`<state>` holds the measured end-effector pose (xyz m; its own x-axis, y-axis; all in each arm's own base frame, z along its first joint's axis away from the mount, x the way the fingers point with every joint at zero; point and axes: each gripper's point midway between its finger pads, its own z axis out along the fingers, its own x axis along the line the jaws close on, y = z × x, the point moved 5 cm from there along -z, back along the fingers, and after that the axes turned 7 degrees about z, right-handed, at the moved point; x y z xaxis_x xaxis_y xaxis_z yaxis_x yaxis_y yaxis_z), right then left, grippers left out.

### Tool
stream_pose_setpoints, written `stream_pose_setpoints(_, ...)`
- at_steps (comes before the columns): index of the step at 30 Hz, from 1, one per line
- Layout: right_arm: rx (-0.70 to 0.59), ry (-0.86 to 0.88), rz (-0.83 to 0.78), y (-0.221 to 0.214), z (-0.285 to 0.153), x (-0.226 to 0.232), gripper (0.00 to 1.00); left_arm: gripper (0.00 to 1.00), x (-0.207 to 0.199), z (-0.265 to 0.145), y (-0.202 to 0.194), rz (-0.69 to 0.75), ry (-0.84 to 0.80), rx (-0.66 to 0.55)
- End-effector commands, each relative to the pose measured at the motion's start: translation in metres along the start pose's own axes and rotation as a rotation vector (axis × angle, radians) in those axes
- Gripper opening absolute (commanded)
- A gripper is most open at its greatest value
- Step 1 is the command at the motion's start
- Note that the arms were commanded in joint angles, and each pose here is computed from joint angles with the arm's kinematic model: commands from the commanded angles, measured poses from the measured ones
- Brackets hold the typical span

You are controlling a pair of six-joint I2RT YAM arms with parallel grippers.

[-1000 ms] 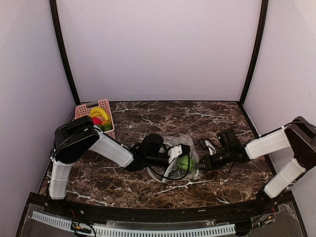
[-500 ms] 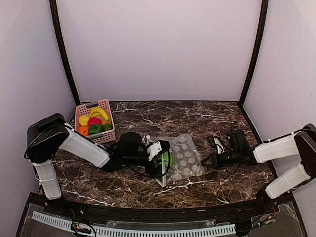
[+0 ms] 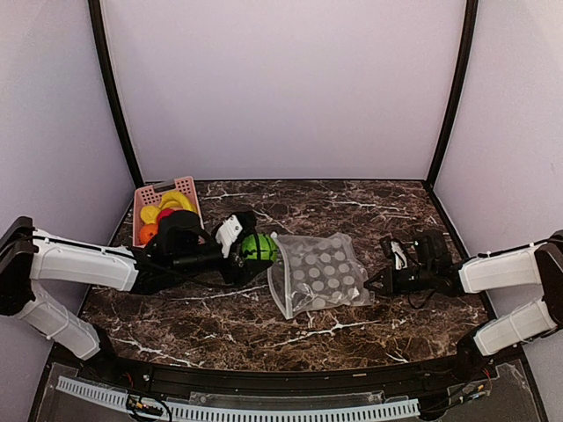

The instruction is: Open the zip-top bag and remove the fake food

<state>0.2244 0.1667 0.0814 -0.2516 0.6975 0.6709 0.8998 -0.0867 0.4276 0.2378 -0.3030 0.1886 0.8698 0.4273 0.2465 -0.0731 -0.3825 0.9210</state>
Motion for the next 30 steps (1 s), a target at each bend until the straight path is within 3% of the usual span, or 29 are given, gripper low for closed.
stream_pose_setpoints(1, -0.028, -0.006, -0.002, 0.004, -0.002, -0.001, 0.00, 0.65, 0.027, -0.026, -0.007, -0.050, 0.134, 0.065)
stream_pose_setpoints(8, -0.024, 0.000, -0.005, 0.005, -0.001, 0.000, 0.00, 0.65, 0.101, -0.062, 0.004, -0.221, 0.404, 0.057)
stream_pose_setpoints(17, -0.019, 0.010, -0.010, 0.008, 0.002, 0.001, 0.00, 0.67, 0.205, -0.100, -0.009, -0.435, 0.787, 0.114)
stream_pose_setpoints(22, -0.018, 0.009, -0.014, 0.009, 0.002, 0.001, 0.00, 0.69, 0.262, -0.128, -0.049, -0.564, 0.994, 0.160)
stream_pose_setpoints(25, -0.012, 0.004, -0.019, 0.010, 0.004, 0.000, 0.00, 0.69, 0.287, -0.141, -0.068, -0.567, 1.110, 0.213)
stream_pose_setpoints(30, -0.008, 0.018, -0.014, 0.009, 0.008, -0.001, 0.00, 0.70, 0.314, -0.131, -0.108, -0.553, 1.148, 0.338)
